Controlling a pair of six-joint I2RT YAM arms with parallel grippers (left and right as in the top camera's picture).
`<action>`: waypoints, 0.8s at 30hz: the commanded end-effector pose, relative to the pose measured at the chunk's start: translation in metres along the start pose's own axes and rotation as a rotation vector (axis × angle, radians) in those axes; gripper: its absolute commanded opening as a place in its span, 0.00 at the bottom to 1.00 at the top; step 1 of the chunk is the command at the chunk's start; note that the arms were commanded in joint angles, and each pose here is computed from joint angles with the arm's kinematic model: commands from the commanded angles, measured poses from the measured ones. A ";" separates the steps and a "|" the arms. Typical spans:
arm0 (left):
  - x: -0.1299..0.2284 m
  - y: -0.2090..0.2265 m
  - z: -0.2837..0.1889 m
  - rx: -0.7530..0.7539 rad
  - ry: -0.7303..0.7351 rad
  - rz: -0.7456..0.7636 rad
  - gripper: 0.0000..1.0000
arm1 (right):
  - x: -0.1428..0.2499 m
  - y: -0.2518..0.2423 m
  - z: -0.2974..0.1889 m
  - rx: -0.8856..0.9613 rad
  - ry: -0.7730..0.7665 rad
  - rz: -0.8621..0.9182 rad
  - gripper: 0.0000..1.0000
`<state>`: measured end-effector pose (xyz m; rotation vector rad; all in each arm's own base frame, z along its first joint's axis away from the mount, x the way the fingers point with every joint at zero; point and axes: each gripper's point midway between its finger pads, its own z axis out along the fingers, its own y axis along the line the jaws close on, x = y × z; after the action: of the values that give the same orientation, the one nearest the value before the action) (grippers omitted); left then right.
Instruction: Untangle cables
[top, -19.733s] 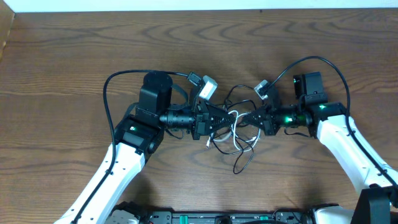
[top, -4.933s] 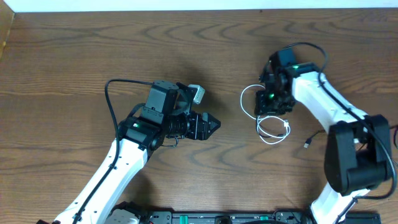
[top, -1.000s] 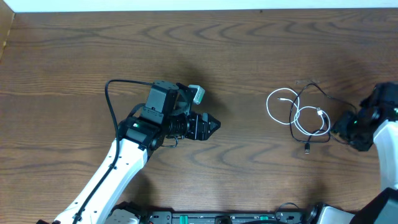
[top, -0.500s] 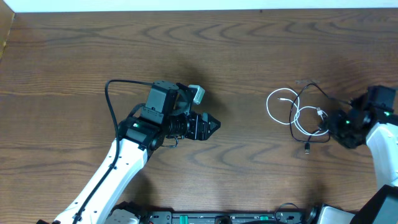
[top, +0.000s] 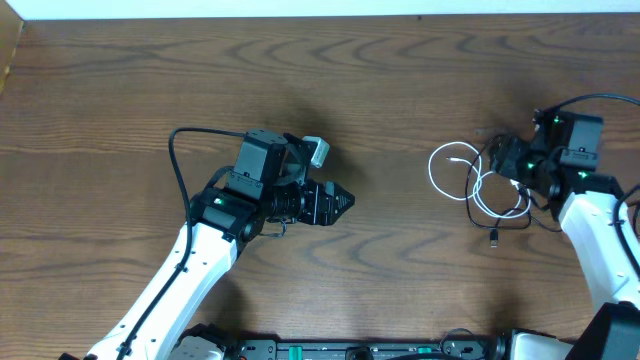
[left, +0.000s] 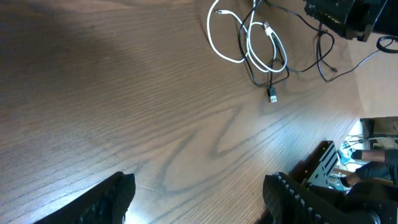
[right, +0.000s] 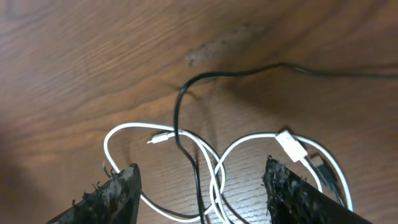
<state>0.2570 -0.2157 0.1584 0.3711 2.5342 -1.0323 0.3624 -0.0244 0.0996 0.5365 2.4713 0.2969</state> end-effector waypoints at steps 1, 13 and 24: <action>-0.004 -0.001 0.000 -0.007 -0.006 0.017 0.71 | 0.002 -0.009 0.009 0.071 -0.011 0.225 0.60; -0.004 -0.001 0.000 -0.007 -0.005 0.016 0.71 | -0.009 0.015 0.082 -0.022 -0.061 0.272 0.57; -0.004 -0.001 0.000 -0.007 -0.005 0.016 0.71 | -0.018 0.069 0.078 -0.334 -0.031 0.187 0.01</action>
<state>0.2569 -0.2156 0.1582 0.3708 2.5354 -1.0321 0.4429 0.0185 0.0432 0.7386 2.2988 0.6072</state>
